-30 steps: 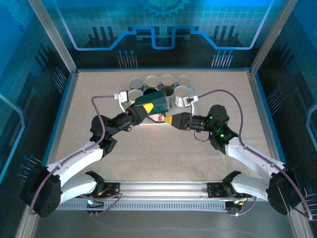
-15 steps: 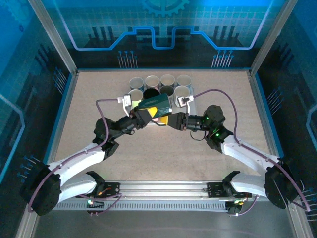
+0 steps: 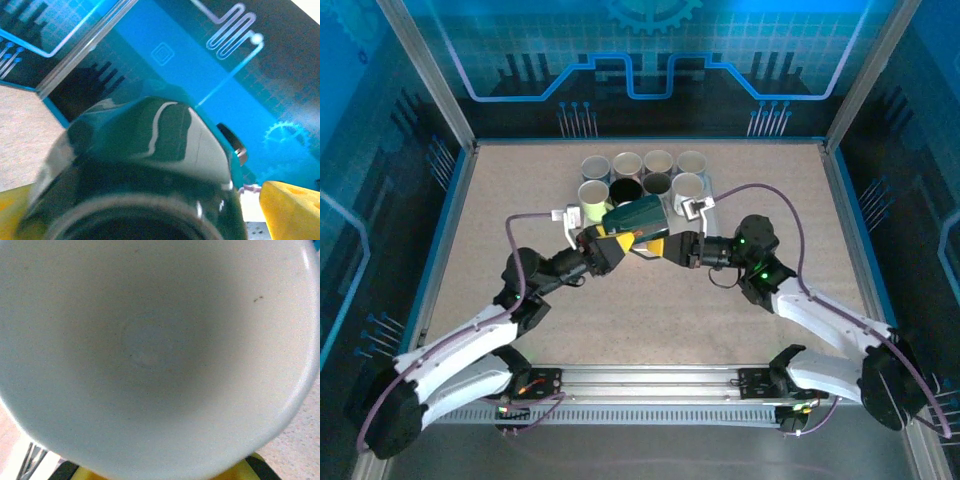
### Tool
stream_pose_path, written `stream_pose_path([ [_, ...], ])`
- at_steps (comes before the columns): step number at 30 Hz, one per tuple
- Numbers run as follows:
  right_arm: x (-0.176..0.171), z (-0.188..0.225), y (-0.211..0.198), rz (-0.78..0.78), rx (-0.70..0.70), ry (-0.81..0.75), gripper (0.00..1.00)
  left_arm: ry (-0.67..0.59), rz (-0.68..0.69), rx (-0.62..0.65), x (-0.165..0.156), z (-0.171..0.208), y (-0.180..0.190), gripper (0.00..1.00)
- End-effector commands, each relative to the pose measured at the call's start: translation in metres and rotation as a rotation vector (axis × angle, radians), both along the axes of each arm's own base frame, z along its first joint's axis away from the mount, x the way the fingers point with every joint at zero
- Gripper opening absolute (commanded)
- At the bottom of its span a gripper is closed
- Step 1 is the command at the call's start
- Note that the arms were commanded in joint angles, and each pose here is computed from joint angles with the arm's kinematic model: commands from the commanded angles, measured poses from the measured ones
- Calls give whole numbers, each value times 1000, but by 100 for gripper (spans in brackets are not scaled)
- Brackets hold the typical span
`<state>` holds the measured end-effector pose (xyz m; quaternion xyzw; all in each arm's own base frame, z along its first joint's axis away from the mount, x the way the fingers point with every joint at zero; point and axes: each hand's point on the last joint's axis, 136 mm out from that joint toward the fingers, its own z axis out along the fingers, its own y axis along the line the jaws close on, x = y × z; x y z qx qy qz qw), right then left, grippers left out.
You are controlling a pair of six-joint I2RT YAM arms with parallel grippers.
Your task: Turn the mug right side up
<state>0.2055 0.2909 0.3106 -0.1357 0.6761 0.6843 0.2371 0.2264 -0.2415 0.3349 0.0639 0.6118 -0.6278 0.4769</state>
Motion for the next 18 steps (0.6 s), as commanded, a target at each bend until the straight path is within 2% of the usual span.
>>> stream_pose_path([
  [1,17,9,-24,-171,-107,-139,0,-32,86,145,-10,-4,17,99],
  [6,17,-16,-55,-284,-463,-272,0,-64,203,382,-26,-16,50,99],
  [13,31,-44,-106,-395,-915,-391,0,-78,255,574,-46,-34,79,99],
  [18,45,-68,-112,-399,-1038,-362,0,-56,282,681,-45,-41,89,99],
])
